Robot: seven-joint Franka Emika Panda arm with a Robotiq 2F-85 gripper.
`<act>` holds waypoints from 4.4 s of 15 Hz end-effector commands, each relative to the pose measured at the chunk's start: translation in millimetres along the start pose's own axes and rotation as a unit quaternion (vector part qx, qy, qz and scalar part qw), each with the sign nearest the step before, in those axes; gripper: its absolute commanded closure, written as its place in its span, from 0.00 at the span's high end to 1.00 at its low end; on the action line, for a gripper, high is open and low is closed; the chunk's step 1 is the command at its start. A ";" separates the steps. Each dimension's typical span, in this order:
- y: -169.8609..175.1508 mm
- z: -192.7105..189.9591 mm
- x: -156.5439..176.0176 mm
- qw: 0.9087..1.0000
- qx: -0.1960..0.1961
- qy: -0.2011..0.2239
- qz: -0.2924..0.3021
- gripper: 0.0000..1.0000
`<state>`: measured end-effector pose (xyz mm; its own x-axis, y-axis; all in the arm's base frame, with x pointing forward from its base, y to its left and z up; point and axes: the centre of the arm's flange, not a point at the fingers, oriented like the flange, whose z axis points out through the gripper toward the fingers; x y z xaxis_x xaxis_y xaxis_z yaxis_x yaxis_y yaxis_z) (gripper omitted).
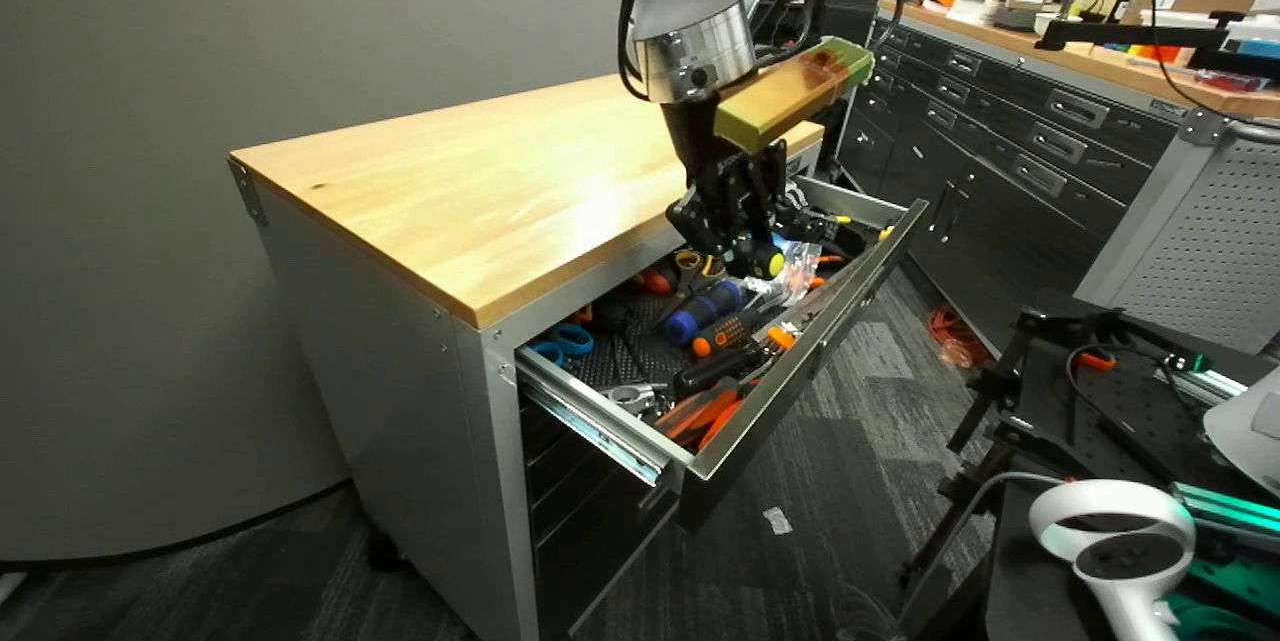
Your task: Pick up the screwdriver from the top of the cabinet, put it in the drawer and close the drawer.
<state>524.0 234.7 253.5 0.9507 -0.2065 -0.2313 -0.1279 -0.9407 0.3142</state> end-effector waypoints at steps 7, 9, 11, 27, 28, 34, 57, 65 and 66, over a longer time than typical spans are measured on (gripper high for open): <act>30.8 20.7 -27.4 0.983 0.019 -0.145 -0.107 1.00; 36.9 45.6 -32.0 0.971 0.021 -0.203 -0.121 0.95; 37.8 70.0 -38.5 0.959 0.022 -0.253 -0.124 0.71; -16.7 85.4 -10.3 0.998 -0.003 -0.053 0.036 0.06; -19.1 82.5 -6.3 0.999 -0.006 -0.036 0.036 0.08; -34.8 72.8 18.9 0.998 -0.003 0.054 0.021 0.05; -66.5 34.7 67.5 0.987 0.035 0.158 -0.015 0.32; 8.6 -35.3 21.1 0.982 0.029 0.040 -0.180 0.84; 16.6 -53.3 18.3 0.979 0.040 0.039 -0.197 0.90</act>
<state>562.6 242.0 239.8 0.9704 0.1119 -0.2140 0.1562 -0.9667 0.2028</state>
